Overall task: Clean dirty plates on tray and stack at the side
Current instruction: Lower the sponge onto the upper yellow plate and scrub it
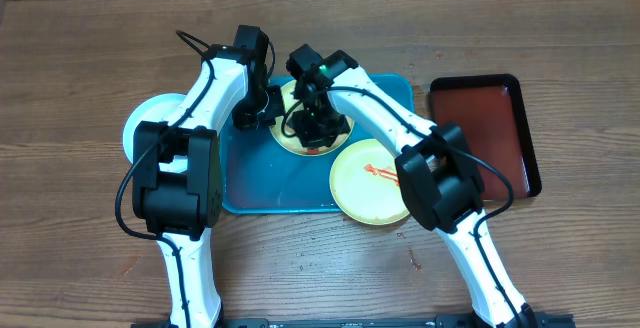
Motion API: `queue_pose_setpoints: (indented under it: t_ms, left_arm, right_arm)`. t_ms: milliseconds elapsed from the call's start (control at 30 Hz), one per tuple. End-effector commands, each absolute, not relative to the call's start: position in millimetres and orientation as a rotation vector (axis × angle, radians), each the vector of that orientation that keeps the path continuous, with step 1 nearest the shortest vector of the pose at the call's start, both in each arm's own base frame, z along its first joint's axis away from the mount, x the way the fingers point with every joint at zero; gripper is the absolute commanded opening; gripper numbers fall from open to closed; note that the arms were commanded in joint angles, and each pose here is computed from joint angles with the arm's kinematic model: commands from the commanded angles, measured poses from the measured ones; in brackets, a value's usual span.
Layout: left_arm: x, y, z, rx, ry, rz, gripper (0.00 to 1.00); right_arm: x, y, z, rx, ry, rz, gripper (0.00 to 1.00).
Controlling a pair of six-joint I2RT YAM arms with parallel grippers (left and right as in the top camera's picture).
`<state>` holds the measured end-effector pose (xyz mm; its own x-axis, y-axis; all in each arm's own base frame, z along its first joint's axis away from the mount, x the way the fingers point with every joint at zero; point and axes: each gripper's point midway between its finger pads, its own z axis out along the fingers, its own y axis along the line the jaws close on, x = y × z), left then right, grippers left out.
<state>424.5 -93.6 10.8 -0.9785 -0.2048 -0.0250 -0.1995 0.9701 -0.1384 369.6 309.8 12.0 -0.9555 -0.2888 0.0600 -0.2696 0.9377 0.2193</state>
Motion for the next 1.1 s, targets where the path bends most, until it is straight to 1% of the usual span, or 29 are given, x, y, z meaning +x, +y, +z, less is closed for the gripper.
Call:
queue_pose_setpoints:
  t_ms: [0,67,167,367,467,600,733,833,1067]
  left_arm:
    - [414.7,-83.0,-16.8,-0.322,3.142,-0.120,0.04]
    - [414.8,-83.0,-16.8,-0.322,3.142,-0.120,0.04]
    - [414.9,-83.1,-16.8,-0.322,3.141,-0.120,0.04]
    - [415.0,-83.0,-16.8,-0.321,3.141,-0.120,0.04]
    - [414.9,-83.0,-16.8,-0.322,3.141,-0.120,0.04]
    - [414.6,-82.9,-16.8,-0.322,3.142,-0.119,0.04]
    - [414.1,-82.9,-16.8,-0.315,3.145,-0.119,0.04]
    - [414.1,-82.9,-16.8,-0.315,3.145,-0.119,0.04]
    - [413.3,-82.7,-16.8,-0.316,3.148,-0.117,0.04]
  right_arm:
    - [405.4,265.3,8.3,0.238,-3.098,-0.126,0.04]
    - [419.6,247.9,15.5,0.159,-3.146,-0.038,0.04]
    - [437.6,235.4,25.1,0.125,-3.214,0.038,0.04]
    - [452.5,246.4,19.2,0.204,-3.267,-0.012,0.04]
    - [446.7,266.5,7.2,0.223,-3.236,-0.122,0.04]
    - [438.1,289.7,-12.3,0.164,-3.198,-0.216,0.04]
    - [425.1,316.0,-12.2,0.216,-3.149,-0.349,0.04]
    - [412.6,338.2,-8.8,0.342,-3.101,-0.462,0.04]
    - [390.9,345.8,-7.4,0.351,-3.015,-0.495,0.04]
